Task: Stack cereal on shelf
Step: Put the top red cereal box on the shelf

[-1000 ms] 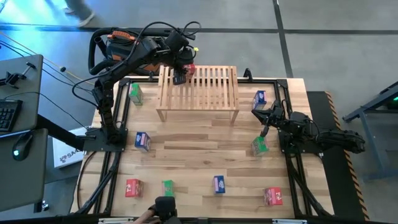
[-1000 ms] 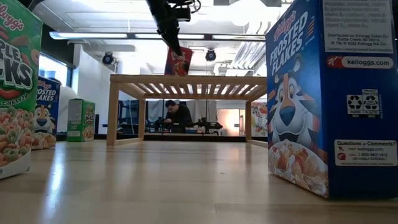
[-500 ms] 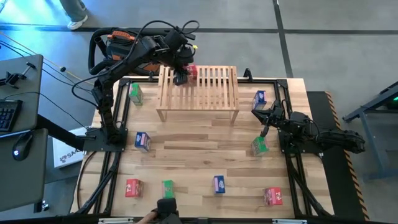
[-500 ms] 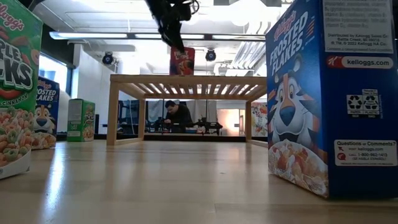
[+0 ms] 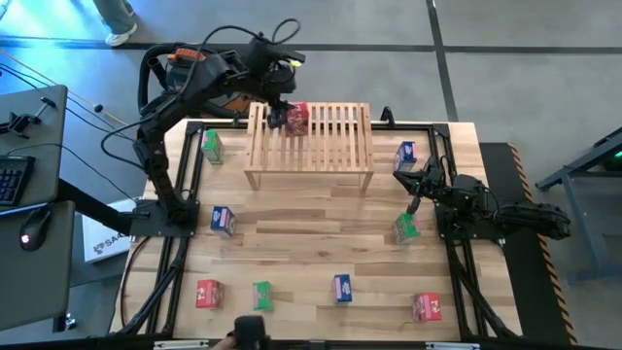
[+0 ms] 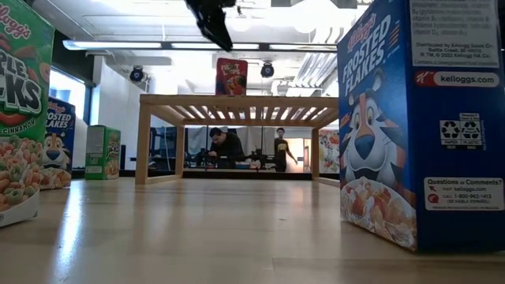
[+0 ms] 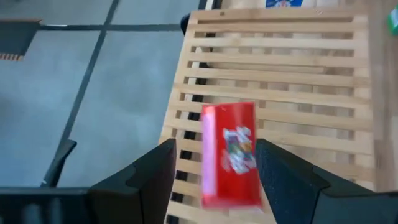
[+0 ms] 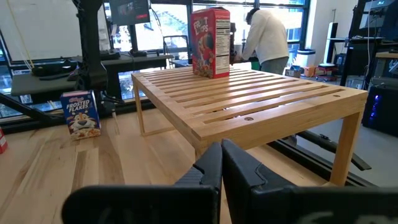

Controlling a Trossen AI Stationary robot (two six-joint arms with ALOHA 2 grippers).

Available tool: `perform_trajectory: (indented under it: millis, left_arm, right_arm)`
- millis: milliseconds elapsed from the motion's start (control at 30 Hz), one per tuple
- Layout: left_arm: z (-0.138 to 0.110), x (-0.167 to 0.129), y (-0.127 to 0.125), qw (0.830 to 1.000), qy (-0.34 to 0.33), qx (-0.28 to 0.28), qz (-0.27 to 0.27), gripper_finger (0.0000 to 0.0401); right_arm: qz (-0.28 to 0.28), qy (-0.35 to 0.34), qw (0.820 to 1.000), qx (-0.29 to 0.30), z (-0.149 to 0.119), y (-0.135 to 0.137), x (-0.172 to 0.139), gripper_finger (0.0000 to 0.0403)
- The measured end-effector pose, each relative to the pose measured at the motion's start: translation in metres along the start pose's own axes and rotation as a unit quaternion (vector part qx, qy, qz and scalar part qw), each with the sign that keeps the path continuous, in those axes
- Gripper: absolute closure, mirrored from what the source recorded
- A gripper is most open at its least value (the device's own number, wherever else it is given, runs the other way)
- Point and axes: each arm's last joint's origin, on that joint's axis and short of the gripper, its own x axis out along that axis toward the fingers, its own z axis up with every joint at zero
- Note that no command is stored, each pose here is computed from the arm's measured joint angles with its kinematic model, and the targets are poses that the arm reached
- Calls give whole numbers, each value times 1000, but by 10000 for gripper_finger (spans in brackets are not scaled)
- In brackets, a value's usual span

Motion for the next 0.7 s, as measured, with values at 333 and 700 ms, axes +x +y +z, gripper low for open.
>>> perform_trajectory:
  millis: [333, 700]
  left_arm:
    - [-25, -2, -43, 998, -2, -44, -46, 300]
    - [-105, 41, -86, 986, -138, -85, 29, 399]
  right_arm:
    - [0, 0, 1000, 0, 0, 0, 0, 402]
    - [0, 0, 1000, 0, 0, 0, 0, 402]
